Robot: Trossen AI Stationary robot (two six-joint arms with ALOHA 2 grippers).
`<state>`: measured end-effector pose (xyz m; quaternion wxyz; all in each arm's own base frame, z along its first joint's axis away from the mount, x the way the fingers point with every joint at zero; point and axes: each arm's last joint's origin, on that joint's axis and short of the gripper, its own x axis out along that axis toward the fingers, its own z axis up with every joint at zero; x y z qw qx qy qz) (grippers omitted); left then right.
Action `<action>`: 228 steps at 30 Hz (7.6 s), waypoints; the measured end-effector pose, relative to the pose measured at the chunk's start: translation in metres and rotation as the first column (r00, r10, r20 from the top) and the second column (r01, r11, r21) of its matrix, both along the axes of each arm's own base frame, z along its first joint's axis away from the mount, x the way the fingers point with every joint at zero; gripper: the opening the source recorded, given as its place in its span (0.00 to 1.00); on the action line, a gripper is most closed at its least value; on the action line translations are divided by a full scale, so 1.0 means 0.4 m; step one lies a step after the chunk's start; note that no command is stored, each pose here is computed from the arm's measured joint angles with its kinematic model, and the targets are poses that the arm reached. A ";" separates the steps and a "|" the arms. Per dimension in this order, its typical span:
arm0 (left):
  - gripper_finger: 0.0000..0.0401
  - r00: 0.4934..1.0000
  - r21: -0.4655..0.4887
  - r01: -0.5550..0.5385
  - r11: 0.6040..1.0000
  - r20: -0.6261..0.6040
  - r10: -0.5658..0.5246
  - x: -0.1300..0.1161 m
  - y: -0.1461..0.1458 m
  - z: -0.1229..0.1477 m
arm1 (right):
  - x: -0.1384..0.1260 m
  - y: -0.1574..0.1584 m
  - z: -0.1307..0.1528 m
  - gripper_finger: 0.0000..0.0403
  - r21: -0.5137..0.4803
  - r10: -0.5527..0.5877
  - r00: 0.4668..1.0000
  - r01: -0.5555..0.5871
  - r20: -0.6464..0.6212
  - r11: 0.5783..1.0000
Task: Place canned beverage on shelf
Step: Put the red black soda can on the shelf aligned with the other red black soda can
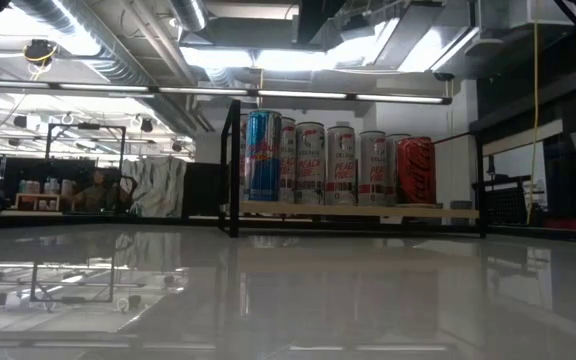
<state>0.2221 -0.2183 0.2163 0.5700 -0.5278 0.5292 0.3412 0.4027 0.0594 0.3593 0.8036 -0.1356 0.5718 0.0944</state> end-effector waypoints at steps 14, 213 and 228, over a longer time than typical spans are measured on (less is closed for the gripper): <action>0.75 0.999 0.007 0.049 0.999 0.006 -0.049 0.003 0.003 -0.001 | -0.007 -0.001 -0.002 0.86 -0.005 0.002 1.000 -0.003 -0.029 1.000; 0.94 0.268 0.722 0.657 0.218 0.046 -0.962 -0.320 0.514 0.452 | 0.226 0.075 -0.013 0.86 0.487 -0.520 0.594 0.233 0.614 0.842; 0.94 0.340 0.783 0.574 0.239 0.038 -0.940 -0.377 0.528 0.465 | 0.317 0.142 -0.237 0.86 0.419 -0.591 0.552 0.417 0.589 0.807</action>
